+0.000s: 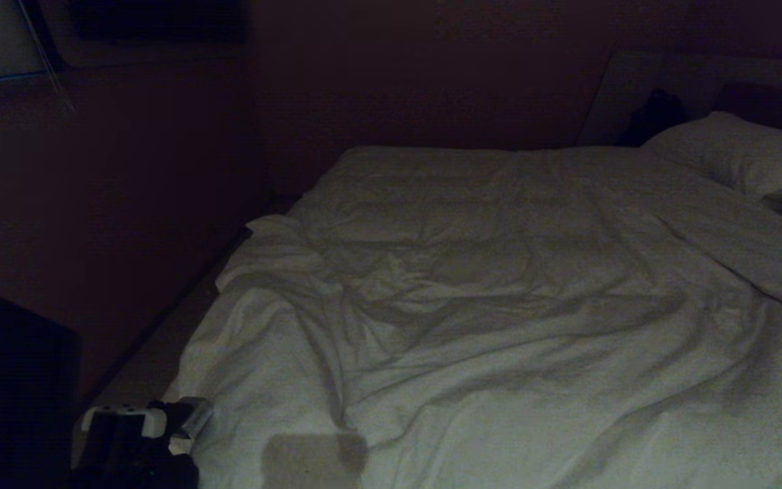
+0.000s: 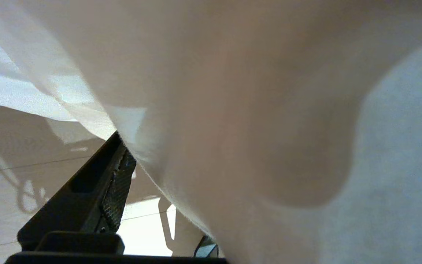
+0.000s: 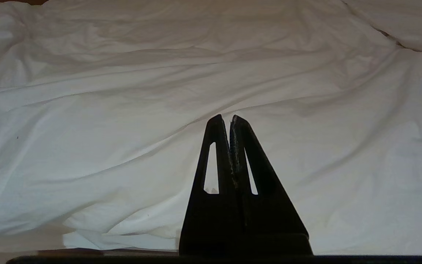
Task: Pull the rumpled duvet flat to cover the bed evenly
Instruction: Flatten the corners of the folded blanket
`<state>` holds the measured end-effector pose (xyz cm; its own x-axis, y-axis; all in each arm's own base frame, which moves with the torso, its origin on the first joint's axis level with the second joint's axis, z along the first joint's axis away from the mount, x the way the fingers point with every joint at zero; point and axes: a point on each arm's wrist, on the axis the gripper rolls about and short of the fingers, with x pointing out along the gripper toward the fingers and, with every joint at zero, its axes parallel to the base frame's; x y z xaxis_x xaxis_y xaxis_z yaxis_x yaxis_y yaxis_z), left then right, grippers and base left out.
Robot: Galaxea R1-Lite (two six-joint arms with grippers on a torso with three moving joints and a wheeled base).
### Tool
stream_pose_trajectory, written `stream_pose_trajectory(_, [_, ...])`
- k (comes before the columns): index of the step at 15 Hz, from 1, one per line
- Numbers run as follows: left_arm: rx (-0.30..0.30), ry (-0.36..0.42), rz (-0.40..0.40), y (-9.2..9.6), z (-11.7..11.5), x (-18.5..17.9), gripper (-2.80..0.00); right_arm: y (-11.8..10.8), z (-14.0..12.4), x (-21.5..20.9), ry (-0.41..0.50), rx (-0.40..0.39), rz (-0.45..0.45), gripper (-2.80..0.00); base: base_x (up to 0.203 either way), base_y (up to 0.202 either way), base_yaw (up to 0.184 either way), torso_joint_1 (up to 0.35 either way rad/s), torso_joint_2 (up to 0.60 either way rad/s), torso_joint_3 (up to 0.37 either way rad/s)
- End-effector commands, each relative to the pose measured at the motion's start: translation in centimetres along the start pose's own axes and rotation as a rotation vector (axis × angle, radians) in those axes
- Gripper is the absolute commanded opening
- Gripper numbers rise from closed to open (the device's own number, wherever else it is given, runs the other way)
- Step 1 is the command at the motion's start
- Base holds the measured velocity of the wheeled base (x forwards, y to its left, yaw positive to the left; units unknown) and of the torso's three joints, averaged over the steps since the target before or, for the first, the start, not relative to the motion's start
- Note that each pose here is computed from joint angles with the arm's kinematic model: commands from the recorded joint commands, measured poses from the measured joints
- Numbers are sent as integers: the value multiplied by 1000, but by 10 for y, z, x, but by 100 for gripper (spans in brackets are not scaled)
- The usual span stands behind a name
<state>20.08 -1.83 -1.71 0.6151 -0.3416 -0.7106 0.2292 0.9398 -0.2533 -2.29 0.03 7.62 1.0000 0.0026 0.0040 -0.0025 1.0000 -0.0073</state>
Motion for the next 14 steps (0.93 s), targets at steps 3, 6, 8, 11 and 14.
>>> stream_pose_trajectory(3, [2,-9,-2,0,1,0,-280,0,0,0,1,0,1,-280,0,0,0,0,0,0])
stream_pose_trajectory(6, [3,-8,-1,0,1,0,-280,0,0,0,1,0,1,-280,0,0,0,0,0,0])
stream_pose_trajectory(8, [4,-11,-1,0,1,0,-280,0,0,0,1,0,1,-280,0,0,0,0,0,0])
stream_pose_trajectory(11, [10,-35,5,-1,5,-3,-280,0,0,0,1,0,1,-280,0,0,0,0,0,0])
stream_pose_trajectory(14, [16,-115,102,4,13,-6,-280,0,0,0,1,0,1,-280,0,0,0,0,0,0])
